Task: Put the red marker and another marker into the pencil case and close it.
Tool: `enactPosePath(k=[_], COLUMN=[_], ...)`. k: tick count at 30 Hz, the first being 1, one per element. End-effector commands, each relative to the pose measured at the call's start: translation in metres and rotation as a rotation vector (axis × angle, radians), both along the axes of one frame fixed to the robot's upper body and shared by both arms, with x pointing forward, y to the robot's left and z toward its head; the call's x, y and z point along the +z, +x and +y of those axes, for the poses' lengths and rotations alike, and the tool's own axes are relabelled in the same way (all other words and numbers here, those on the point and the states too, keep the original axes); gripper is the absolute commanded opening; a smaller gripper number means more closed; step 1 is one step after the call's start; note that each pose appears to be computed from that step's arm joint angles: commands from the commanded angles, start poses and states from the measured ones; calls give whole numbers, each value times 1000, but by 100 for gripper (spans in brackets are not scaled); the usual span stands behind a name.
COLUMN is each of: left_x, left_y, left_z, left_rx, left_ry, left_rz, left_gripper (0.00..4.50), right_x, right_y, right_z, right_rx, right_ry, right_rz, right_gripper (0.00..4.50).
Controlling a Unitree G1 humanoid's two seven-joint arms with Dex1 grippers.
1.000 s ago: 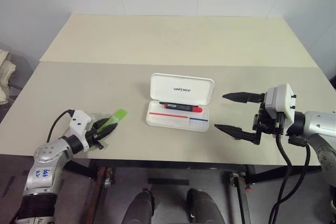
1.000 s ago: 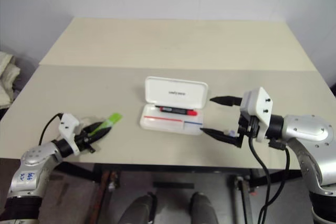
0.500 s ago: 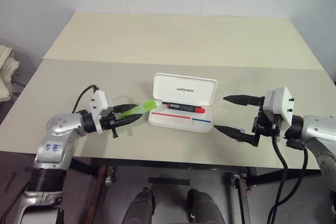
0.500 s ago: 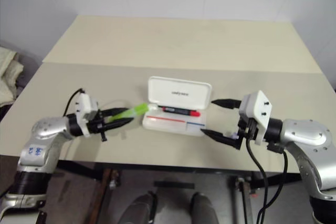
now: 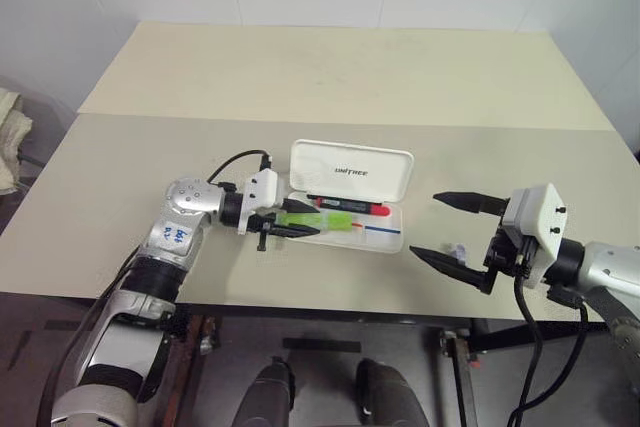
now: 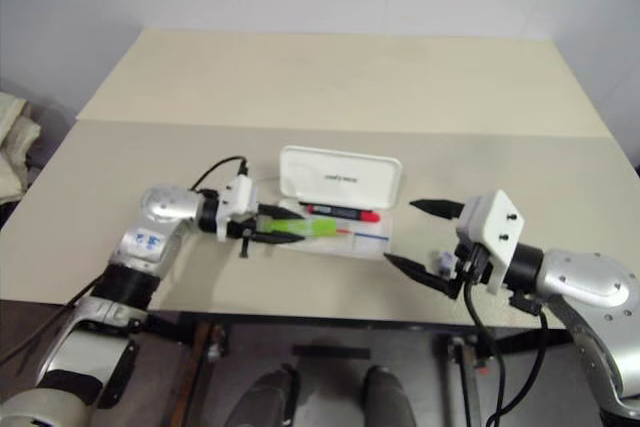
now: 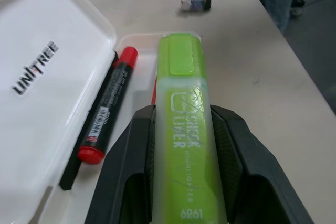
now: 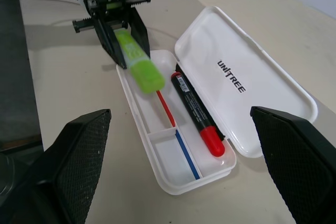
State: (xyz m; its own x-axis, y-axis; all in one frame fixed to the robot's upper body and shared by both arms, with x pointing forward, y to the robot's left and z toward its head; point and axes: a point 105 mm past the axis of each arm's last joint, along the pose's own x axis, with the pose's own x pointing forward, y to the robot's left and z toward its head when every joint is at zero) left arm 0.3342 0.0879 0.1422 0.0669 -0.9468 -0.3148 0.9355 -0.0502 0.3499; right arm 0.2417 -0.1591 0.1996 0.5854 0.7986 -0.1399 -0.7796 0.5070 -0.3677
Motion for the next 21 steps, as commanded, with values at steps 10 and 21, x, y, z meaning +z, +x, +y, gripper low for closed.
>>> enactPosePath(k=[10,21], left_x=[-4,-1], left_y=[15,13], left_z=[-13,-18], left_rx=[-52,-48], left_ry=[54,-5], left_rz=[-51,-40], left_gripper=[109,449], right_x=[13,14], right_y=[-13,-12], right_z=[3,7], right_rx=[-74,-77], right_ry=[53,79], right_rz=[-72,-70], right_gripper=[450,450])
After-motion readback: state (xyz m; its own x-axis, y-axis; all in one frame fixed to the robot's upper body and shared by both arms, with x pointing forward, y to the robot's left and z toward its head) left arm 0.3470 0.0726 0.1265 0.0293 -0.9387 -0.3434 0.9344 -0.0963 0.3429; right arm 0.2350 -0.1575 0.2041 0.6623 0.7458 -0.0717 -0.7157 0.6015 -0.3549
